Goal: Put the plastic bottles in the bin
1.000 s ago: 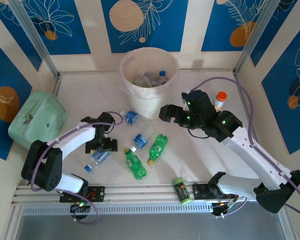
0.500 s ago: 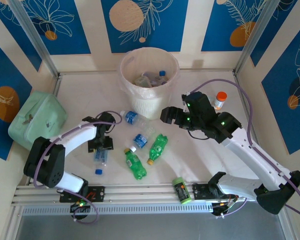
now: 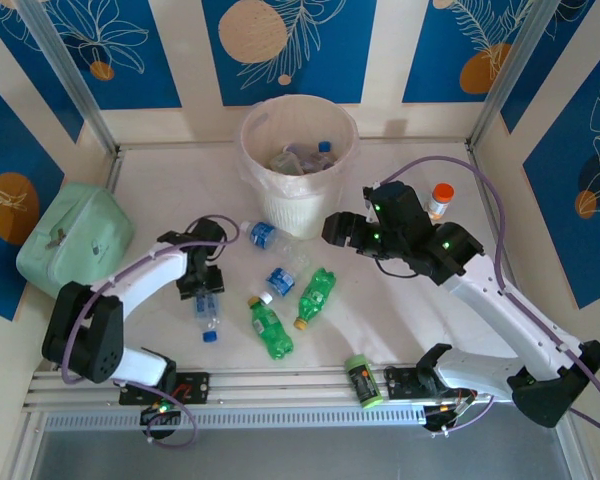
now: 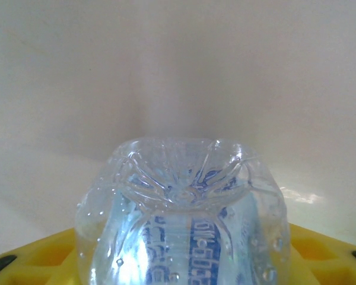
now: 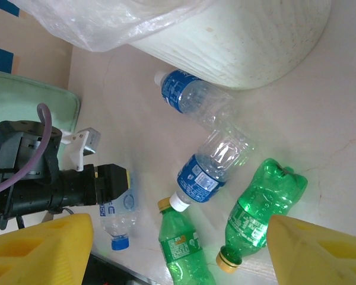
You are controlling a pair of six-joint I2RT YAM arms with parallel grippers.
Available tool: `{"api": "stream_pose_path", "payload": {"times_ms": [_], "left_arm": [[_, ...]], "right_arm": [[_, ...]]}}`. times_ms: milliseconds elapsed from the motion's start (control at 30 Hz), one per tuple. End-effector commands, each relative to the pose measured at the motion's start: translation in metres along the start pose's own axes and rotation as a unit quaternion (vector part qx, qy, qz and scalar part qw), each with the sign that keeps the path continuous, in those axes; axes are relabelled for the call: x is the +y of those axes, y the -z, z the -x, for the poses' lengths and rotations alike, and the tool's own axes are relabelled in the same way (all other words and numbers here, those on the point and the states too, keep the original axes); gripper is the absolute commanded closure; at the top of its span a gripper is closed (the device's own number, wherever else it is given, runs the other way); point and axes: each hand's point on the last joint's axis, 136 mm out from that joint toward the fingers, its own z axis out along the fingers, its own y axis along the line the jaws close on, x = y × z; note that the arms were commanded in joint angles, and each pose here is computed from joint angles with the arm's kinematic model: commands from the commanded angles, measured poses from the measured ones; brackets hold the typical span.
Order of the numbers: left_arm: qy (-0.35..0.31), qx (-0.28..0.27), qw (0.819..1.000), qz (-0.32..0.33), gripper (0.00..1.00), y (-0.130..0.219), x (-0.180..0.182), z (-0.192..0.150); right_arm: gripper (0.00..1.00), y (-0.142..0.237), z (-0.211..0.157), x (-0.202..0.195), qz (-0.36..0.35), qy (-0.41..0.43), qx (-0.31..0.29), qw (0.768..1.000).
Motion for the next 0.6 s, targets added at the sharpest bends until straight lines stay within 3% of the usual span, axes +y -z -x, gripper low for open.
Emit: {"api": "stream_pose_path", "payload": {"times_ms": [0, 233, 433, 567], "left_arm": [[0.021, -0.030, 0.999, -0.035, 0.52, 0.035, -0.008, 0.016], [0.022, -0.159, 0.979, -0.128, 0.50, 0.153, -0.031, 0.068], [0.022, -0.247, 0.941, -0.231, 0.49, 0.251, -0.058, 0.102], [0.029, -0.274, 0.914, -0.296, 0.49, 0.298, -0.083, 0.124]], "right_arm": [[0.23, 0.009, 0.006, 0.012, 0.014, 0.010, -0.007, 1.000], [0.23, 0.017, 0.013, 0.013, 0.011, 0.019, -0.024, 0.999], [0.24, 0.016, 0.008, -0.001, -0.009, 0.007, -0.027, 1.000], [0.24, 0.014, 0.002, -0.011, -0.021, -0.004, -0.024, 0.999]]}}
